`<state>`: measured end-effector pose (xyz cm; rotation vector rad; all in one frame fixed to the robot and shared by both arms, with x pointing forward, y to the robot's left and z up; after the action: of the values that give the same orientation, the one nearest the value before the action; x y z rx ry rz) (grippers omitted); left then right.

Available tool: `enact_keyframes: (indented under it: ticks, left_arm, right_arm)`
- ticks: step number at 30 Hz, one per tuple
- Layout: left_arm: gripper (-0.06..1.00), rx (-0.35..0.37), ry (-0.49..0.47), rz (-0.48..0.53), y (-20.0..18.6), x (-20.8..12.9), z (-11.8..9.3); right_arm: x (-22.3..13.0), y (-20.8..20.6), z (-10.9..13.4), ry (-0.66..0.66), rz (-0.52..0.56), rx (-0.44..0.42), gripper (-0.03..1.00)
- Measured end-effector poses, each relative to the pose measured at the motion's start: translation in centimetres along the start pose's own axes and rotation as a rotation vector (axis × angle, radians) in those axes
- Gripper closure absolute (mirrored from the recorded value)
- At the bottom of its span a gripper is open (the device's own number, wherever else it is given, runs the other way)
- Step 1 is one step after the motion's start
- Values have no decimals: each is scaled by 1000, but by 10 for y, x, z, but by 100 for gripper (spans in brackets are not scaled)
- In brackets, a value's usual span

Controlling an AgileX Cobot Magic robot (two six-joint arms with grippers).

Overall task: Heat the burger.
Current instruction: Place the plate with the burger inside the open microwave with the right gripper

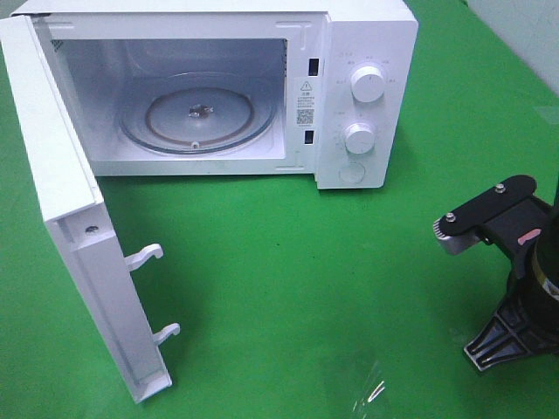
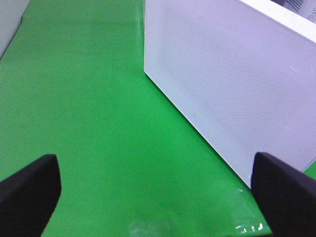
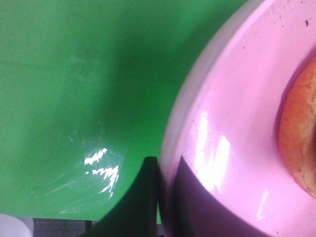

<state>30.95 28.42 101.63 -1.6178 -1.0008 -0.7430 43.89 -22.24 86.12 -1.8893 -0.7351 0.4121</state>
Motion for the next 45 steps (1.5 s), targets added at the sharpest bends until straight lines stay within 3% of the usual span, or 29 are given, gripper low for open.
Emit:
enact_keyframes:
  ticks: [11,24,33,45]
  left_arm:
    - [-2,0,0,0,0,0,0]
    - [-2,0,0,0,0,0,0]
    - [-2,0,0,0,0,0,0]
    - [-2,0,0,0,0,0,0]
  right_arm:
    - [11,-17,35,-192,-85,-6,95]
    - [11,-31,63,-332,-134,-15,94]
    - [15,-32,61,-414,-158,-50,94]
    - [26,-34,58,-636,-208,-100,94]
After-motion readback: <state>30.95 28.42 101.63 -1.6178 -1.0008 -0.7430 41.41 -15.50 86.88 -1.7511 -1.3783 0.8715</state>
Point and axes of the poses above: a point on each arm's last joint axis where the gripper is mounted, y pointing out along that axis toward the gripper, z along the wrist's bending axis when the last joint is at zero, x = y × z, the point moved 9 cm from there along y, pointing out along that axis toward the gripper, and after that the axes turned 14 degrees about -y, right-handed, at the moved point
